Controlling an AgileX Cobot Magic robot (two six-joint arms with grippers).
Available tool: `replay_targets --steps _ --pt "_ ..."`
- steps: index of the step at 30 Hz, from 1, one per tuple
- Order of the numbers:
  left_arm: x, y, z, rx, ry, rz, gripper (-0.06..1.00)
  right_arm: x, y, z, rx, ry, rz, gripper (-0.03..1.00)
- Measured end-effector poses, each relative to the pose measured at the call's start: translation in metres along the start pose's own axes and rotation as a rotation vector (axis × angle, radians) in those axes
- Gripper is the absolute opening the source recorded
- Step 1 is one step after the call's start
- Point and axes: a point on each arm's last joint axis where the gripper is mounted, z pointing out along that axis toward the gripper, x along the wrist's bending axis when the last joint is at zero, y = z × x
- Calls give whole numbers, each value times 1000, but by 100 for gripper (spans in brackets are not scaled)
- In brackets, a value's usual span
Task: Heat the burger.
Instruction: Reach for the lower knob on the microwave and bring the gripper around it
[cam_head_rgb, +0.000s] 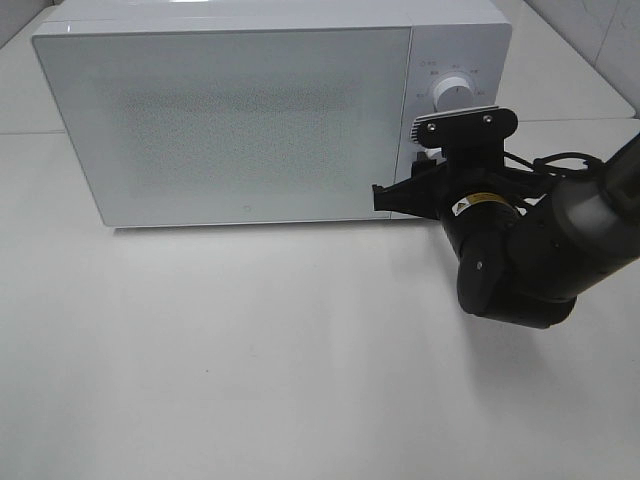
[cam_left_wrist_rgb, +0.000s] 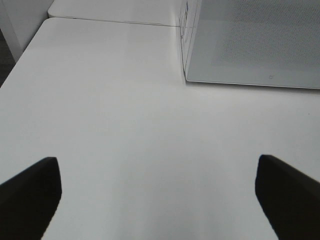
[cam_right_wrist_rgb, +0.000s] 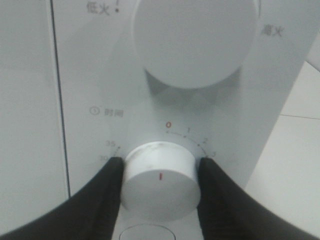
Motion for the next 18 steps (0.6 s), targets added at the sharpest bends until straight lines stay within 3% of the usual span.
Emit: replay_targets --steps 7,12,15,16,17,18 --pt "0 0 0 0 0 0 97 0 0 0 0 3 44 42" --pt "0 0 0 0 0 0 97 0 0 0 -1 6 146 42" --pt "0 0 0 0 0 0 97 0 0 -1 -3 9 263 42" --pt "0 0 0 0 0 0 97 0 0 -1 -2 12 384 43" --pt "0 0 0 0 0 0 97 0 0 -1 -2 12 384 43" --pt "0 0 0 0 0 0 97 0 -1 -1 1 13 515 43"
